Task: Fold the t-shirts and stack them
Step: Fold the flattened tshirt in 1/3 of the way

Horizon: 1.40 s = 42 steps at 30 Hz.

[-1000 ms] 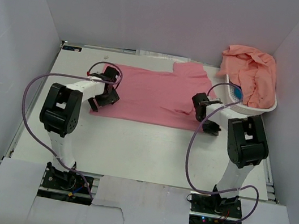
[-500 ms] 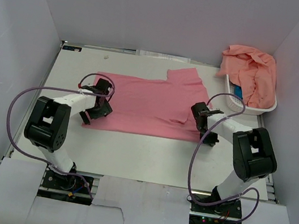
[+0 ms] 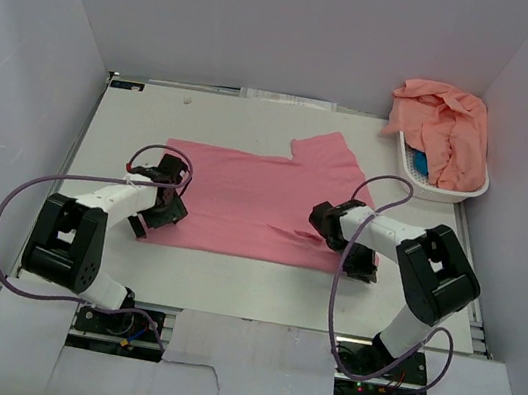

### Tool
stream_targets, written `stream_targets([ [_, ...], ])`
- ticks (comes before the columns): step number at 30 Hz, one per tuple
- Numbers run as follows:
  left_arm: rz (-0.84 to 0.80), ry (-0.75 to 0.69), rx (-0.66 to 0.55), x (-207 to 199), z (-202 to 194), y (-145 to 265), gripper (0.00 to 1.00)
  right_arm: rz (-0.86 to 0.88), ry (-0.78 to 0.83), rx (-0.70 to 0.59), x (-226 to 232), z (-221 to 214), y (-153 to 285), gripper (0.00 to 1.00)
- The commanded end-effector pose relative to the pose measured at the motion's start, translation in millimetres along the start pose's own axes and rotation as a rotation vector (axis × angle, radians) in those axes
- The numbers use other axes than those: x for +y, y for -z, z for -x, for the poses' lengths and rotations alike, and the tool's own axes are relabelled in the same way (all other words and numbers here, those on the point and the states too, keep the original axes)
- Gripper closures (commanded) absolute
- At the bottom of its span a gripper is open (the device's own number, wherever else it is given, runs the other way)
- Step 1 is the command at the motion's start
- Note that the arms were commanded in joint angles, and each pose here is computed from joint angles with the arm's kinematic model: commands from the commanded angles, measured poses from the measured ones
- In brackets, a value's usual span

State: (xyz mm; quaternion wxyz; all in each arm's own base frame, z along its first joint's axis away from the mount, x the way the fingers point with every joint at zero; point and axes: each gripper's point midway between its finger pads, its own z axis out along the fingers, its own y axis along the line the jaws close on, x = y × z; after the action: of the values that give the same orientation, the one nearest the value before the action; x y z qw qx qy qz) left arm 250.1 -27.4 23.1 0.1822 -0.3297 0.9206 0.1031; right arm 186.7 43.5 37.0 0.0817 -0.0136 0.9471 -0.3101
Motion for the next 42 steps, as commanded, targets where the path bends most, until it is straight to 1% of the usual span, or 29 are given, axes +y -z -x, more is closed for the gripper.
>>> stream_targets([
  [1, -0.001, 0.001, -0.042, -2, 15, 9, 0.04, -0.146, -0.007, 0.022, -24, -5, 11, 0.71],
  [2, -0.002, 0.001, -0.048, -2, 17, 10, 0.04, -0.150, -0.010, 0.016, -24, -3, 13, 0.54],
  [3, -0.009, 0.008, -0.064, -5, 23, 15, 0.04, -0.153, -0.016, 0.003, -25, -1, 16, 0.42],
  [5, -0.002, 0.006, -0.090, -3, 31, 23, 0.03, -0.158, -0.048, -0.029, -28, 6, 23, 0.03],
  [6, -0.005, 0.007, -0.104, -3, 36, 27, 0.03, -0.176, -0.050, -0.035, -35, 6, 28, 0.04],
  [8, -0.012, 0.014, -0.143, -4, 50, 41, 0.03, -0.141, -0.092, -0.100, -39, 22, 42, 0.03],
  [9, -0.020, 0.015, -0.154, -5, 55, 46, 0.03, -0.101, -0.117, -0.147, -35, 34, 47, 0.02],
  [10, -0.024, 0.013, -0.164, -5, 59, 52, 0.03, -0.004, -0.137, -0.190, -27, 42, 58, 0.01],
  [11, -0.051, 0.021, -0.190, -11, 69, 61, 0.03, 0.067, -0.086, -0.229, -21, 52, 66, 0.07],
  [12, -0.079, 0.005, -0.195, -15, 73, 68, 0.03, 0.226, -0.141, -0.320, -3, 72, 84, 0.13],
  [13, -0.115, 0.002, -0.206, -23, 80, 78, 0.03, 0.301, -0.143, -0.370, 4, 81, 94, 0.19],
  [14, -0.139, -0.012, -0.204, -28, 82, 82, 0.03, 0.362, -0.098, -0.413, 11, 85, 100, 0.32],
  [15, -0.179, -0.049, -0.190, -37, 78, 89, 0.04, 0.487, -0.139, -0.500, 22, 102, 121, 0.39],
  [16, -0.201, -0.063, -0.191, -43, 77, 94, 0.04, 0.519, -0.140, -0.525, 25, 105, 126, 0.43],
  [17, -0.231, -0.071, -0.201, -51, 77, 102, 0.04, 0.559, -0.134, -0.542, 30, 108, 132, 0.51],
  [18, -0.272, -0.101, -0.205, -61, 68, 112, 0.04, 0.597, -0.117, -0.556, 35, 111, 138, 0.52],
  [19, -0.304, -0.101, -0.210, -70, 65, 119, 0.04, 0.600, -0.111, -0.549, 40, 115, 137, 0.55],
  [20, -0.333, -0.114, -0.209, -77, 59, 123, 0.04, 0.615, -0.099, -0.543, 46, 116, 139, 0.63],
  [21, -0.386, -0.142, -0.193, -90, 48, 130, 0.04, 0.627, -0.072, -0.522, 56, 118, 136, 0.64],
  [23, -0.421, -0.151, -0.164, -101, 34, 132, 0.04, 0.652, -0.057, -0.513, 68, 122, 135, 0.64],
  [24, -0.440, -0.176, -0.146, -107, 22, 131, 0.04, 0.668, -0.035, -0.488, 79, 120, 130, 0.63],
  [26, -0.445, -0.184, -0.129, -112, 11, 126, 0.04, 0.691, -0.030, -0.482, 90, 123, 129, 0.58],
  [29, -0.459, -0.212, -0.107, -119, -8, 116, 0.04, 0.717, -0.008, -0.448, 108, 122, 119, 0.56],
  [36, -0.410, -0.230, -0.103, -118, -14, 97, 0.04, 0.716, 0.022, -0.399, 127, 118, 101, 0.53],
  [39, -0.401, -0.232, -0.108, -117, -14, 95, 0.04, 0.703, 0.023, -0.383, 128, 115, 96, 0.51],
  [42, -0.401, -0.231, -0.116, -116, -12, 96, 0.04, 0.689, 0.020, -0.385, 124, 111, 92, 0.47],
])
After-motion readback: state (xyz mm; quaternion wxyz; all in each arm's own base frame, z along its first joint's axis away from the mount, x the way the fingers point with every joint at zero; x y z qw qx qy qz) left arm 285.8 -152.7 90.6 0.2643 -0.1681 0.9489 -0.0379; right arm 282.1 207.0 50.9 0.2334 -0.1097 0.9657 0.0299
